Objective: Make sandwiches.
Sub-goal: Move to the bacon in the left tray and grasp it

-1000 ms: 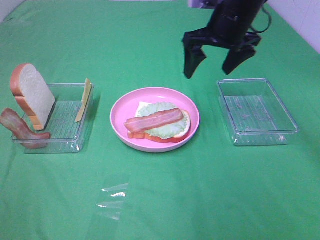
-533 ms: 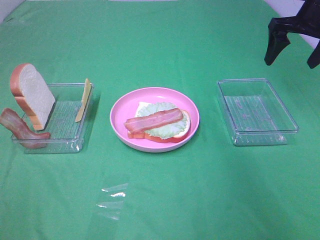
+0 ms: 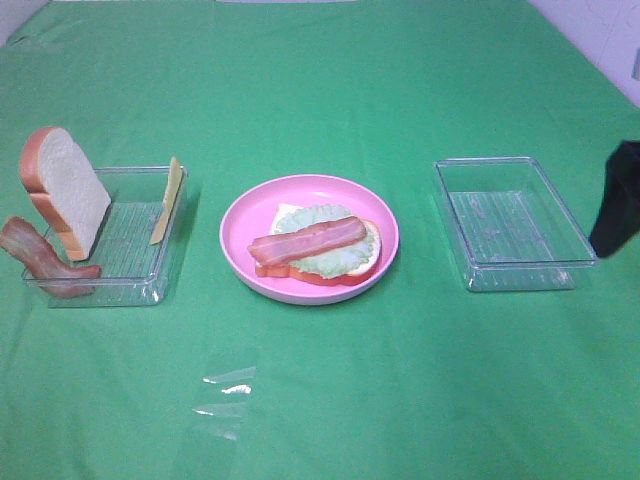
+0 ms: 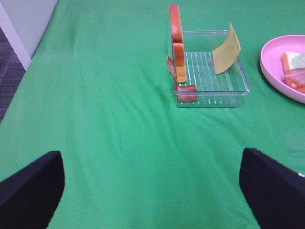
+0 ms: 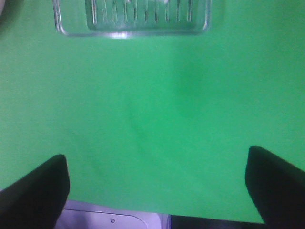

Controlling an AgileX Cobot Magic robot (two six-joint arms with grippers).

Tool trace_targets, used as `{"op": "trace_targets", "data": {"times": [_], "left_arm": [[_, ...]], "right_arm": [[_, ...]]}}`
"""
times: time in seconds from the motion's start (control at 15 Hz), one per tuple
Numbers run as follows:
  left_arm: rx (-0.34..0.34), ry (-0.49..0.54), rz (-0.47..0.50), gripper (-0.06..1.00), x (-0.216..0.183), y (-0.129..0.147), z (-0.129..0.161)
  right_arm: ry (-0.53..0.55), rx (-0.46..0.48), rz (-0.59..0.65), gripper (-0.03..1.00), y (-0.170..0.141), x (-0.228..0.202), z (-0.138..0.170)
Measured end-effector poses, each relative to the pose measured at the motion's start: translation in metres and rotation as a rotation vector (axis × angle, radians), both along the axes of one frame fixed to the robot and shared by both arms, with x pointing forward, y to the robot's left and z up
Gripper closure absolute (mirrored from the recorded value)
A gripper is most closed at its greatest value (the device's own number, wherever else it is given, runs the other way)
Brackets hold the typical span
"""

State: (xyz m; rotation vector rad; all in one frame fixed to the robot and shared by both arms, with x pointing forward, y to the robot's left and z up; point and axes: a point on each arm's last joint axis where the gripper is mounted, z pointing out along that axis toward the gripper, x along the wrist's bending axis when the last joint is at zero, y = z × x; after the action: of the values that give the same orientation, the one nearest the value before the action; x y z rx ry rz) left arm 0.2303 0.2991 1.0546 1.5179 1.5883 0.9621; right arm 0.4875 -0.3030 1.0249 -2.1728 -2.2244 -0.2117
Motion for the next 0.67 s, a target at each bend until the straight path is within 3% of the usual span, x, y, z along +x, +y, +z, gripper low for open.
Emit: {"op": "trace_targets", "data": {"times": [0.2, 0.27, 0.67], "left_arm": [[0.000, 0.000, 0.000, 0.04, 0.000, 0.000, 0.000], [0.000, 0.000, 0.000, 0.04, 0.000, 0.000, 0.000], [0.000, 0.000, 0.000, 0.04, 0.000, 0.000, 0.000]], "right_arm": [[-0.095, -0.007, -0.018, 0.01, 0.005, -0.088, -0.006], [-0.224, -0.013, -0.021, 0.01, 0.008, -0.135, -0.002], [-0.590, -0.067, -0.004, 0.01, 0.011, -0.225, 0.015]]}}
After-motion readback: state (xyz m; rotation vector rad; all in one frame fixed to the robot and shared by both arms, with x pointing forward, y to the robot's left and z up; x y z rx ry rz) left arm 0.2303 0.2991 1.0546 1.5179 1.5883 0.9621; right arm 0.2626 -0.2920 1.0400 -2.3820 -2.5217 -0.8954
